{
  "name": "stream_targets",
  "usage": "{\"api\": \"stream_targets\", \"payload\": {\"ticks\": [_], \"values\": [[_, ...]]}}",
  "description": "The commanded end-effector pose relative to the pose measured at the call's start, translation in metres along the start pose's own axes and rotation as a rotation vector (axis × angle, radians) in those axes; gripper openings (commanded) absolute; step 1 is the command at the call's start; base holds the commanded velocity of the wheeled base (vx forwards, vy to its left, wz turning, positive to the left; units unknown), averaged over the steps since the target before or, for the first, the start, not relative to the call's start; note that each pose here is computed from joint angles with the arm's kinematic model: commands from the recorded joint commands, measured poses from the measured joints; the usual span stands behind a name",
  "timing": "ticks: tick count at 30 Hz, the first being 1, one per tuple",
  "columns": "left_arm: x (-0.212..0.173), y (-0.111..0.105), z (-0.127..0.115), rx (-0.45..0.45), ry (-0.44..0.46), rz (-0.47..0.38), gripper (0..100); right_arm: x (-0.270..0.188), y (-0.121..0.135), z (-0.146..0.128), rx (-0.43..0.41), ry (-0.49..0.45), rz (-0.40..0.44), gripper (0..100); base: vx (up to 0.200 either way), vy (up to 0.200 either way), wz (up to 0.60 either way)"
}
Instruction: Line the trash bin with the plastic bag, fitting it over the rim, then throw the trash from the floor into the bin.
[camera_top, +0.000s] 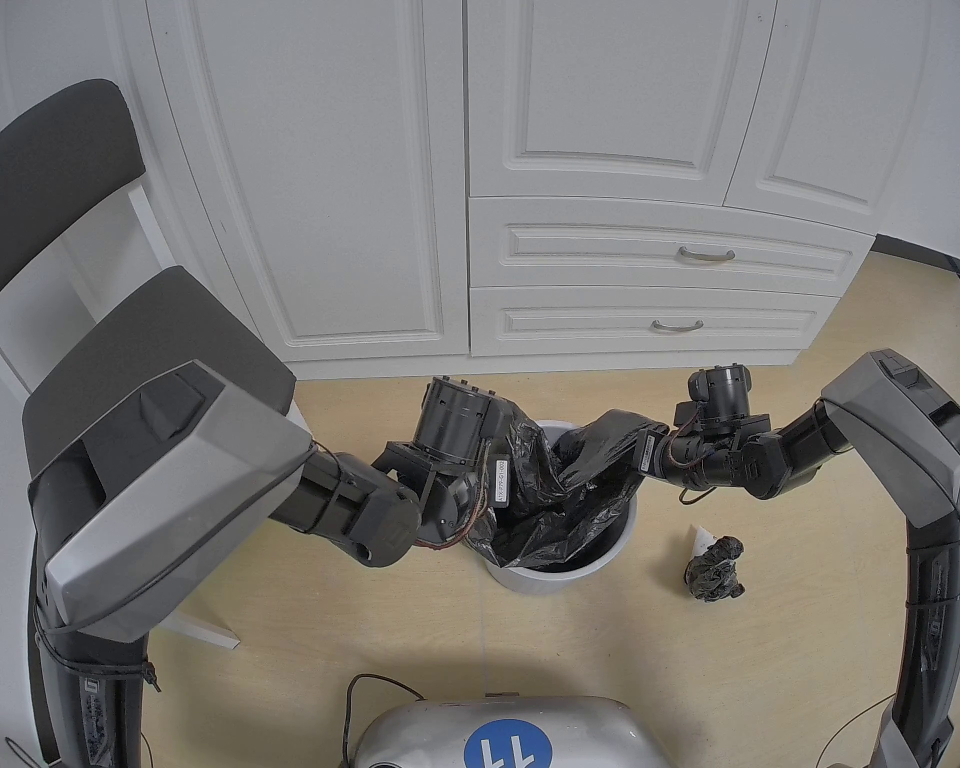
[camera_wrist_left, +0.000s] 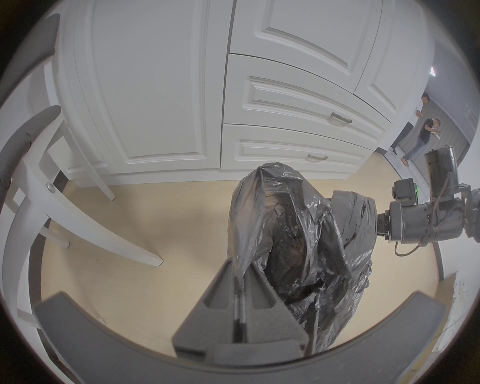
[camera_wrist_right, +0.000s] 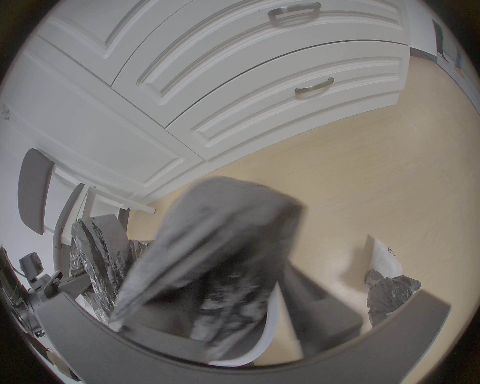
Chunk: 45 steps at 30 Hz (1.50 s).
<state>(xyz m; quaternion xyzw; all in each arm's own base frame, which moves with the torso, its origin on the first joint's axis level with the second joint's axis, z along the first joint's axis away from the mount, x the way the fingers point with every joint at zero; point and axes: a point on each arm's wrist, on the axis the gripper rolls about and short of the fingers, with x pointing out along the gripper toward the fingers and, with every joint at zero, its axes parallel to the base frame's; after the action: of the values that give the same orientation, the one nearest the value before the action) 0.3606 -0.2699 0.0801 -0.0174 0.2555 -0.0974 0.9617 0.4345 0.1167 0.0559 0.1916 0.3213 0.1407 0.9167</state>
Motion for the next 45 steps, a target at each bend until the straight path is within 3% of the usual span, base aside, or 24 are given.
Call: {"api": "stream_targets", "payload": {"ticks": [1, 7, 16, 24, 34, 40, 45], "values": [[-0.005, 0.002, 0.0, -0.001, 0.004, 0.001, 0, 0.0, -0.001, -0.003, 0.005, 0.005, -0.004, 0, 0.0, 0.0, 0.0], [-0.011, 0.005, 0.008, -0.014, -0.023, -0.001, 0, -0.008, 0.003, -0.003, -0.021, 0.005, -0.01, 0, 0.0, 0.0, 0.0], [-0.027, 0.026, 0.007, -0.011, 0.004, 0.032, 0, -0.036, -0.006, -0.01, -0.233, 0.005, -0.148, 0, 0.0, 0.0, 0.0], [-0.033, 0.034, -0.003, -0.009, 0.037, 0.05, 0, -0.055, -0.009, -0.011, -0.288, 0.008, -0.183, 0, 0.0, 0.0, 0.0], [-0.045, 0.041, -0.025, 0.021, 0.103, 0.06, 0, -0.081, -0.006, -0.032, -0.457, 0.086, -0.181, 0, 0.0, 0.0, 0.0], [-0.046, 0.041, -0.042, 0.027, 0.098, 0.046, 0, -0.089, -0.007, -0.042, -0.544, 0.124, -0.178, 0, 0.0, 0.0, 0.0], [-0.038, 0.04, -0.069, 0.049, 0.128, 0.043, 0, -0.09, -0.007, -0.053, -0.598, 0.167, -0.169, 0, 0.0, 0.0, 0.0]]}}
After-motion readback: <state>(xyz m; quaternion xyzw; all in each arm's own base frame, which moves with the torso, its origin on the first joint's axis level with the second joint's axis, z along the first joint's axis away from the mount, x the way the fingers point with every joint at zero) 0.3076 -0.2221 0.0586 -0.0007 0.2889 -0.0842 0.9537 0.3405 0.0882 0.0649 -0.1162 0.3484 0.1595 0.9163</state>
